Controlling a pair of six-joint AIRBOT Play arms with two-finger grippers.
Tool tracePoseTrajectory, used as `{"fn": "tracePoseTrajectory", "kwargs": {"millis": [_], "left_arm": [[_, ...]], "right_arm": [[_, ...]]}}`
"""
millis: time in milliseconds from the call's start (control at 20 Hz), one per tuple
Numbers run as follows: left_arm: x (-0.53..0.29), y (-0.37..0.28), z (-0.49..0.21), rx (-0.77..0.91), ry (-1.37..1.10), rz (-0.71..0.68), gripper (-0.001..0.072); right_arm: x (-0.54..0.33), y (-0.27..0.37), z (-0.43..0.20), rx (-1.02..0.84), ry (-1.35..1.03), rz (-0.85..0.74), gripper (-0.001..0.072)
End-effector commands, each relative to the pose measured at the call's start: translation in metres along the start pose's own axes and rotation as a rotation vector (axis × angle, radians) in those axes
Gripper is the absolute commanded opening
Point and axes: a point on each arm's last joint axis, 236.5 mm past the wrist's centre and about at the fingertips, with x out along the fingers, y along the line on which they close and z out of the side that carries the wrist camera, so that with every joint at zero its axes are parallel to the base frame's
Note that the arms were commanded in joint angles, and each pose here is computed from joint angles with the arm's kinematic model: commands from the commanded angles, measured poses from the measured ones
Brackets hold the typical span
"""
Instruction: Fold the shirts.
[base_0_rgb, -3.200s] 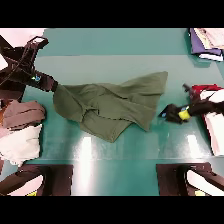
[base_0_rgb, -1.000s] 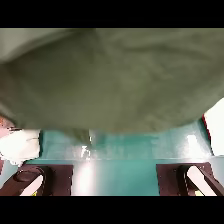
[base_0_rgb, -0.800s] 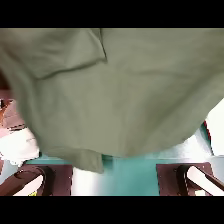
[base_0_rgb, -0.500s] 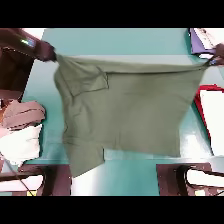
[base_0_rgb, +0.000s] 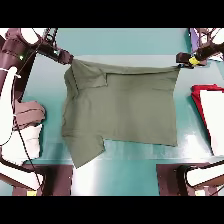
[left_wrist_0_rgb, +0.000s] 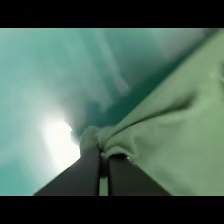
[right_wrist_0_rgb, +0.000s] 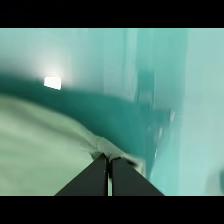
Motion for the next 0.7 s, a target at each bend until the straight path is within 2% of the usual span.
{"fn": "tracePoseTrajectory", "kwargs": {"millis": [0,250,400,650], "left_arm": [[0.009,0.029,0.011,0.112,-0.048,0.117,0.0032],[0.011,0.023,-0.025,0.233,0.105,0.079,0.0031],[0.015,0.019,-0.069,0.237,0.263,0.043,0.0030],[0.034,0.012,-0.141,0.224,0.464,-0.009,0.0031]], "right_arm": [[0.008,-0.003,0.023,-0.001,-0.091,-0.017,0.0016],[0.019,-0.006,-0.013,-0.054,0.046,-0.024,0.0016],[0.035,-0.011,-0.068,-0.042,0.228,-0.030,0.0016],[0.034,-0.011,-0.122,-0.040,0.322,-0.017,0.0016]]}}
